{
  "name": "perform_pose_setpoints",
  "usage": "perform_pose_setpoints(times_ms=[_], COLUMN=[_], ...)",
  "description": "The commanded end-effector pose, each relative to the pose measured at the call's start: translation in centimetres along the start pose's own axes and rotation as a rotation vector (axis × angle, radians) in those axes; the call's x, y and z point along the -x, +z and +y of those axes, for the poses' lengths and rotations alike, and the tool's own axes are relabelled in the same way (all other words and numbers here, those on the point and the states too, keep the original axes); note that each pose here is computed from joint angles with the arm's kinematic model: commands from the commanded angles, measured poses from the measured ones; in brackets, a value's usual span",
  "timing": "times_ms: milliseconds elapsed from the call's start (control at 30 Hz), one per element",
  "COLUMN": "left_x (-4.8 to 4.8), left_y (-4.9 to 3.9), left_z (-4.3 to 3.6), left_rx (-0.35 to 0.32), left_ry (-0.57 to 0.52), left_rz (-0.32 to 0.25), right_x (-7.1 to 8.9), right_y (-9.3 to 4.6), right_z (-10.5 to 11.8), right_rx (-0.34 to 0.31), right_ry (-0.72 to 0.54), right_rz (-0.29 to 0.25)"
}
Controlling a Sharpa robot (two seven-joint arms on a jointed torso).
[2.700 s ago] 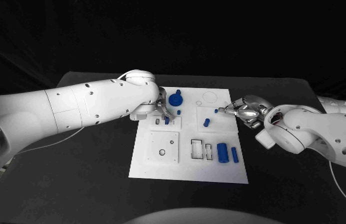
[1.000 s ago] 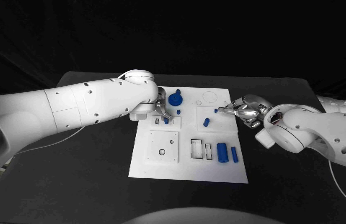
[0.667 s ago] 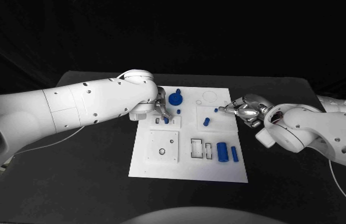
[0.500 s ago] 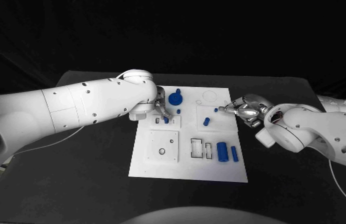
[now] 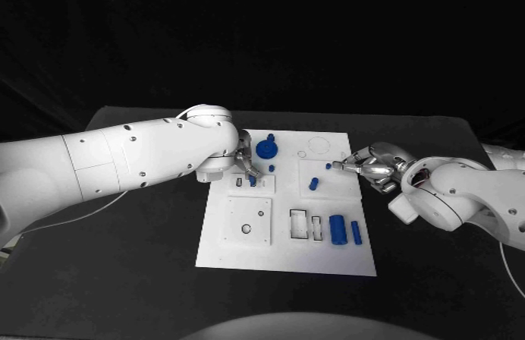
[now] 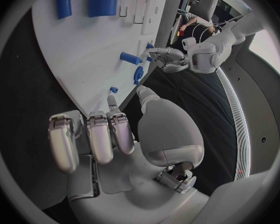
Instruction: Assemble the parts on the task board
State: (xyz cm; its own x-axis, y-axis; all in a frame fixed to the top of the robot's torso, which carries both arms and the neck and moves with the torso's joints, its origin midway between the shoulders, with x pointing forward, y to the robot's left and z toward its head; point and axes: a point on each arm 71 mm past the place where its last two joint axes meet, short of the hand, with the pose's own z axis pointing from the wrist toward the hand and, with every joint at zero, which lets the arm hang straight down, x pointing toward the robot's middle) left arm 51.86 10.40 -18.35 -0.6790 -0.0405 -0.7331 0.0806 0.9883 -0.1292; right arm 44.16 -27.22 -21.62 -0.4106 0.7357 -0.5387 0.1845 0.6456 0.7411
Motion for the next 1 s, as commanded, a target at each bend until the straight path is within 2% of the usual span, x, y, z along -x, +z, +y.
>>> perform_pose_setpoints(times_ms=[33,433,1000], left_x=[0.12,-0.37,-0.34], left_y=[-0.11,-1.06,-1.55], left_z=[0.12,0.42,0.43], left_rx=[0.031,0.037,0.036], left_ry=[-0.002,0.003,-0.007], left_rz=[-0.023,-0.056,-0.11], right_x=[-0.1,0.0,0.0], right_y=[0.0,0.0,0.0], right_z=[0.0,-0.1,-0.2], right_rx=[0.003,0.002,0.001], right_ry=[-0.011,-0.011,-0.011], right_rz=[0.009,0.008,0.007])
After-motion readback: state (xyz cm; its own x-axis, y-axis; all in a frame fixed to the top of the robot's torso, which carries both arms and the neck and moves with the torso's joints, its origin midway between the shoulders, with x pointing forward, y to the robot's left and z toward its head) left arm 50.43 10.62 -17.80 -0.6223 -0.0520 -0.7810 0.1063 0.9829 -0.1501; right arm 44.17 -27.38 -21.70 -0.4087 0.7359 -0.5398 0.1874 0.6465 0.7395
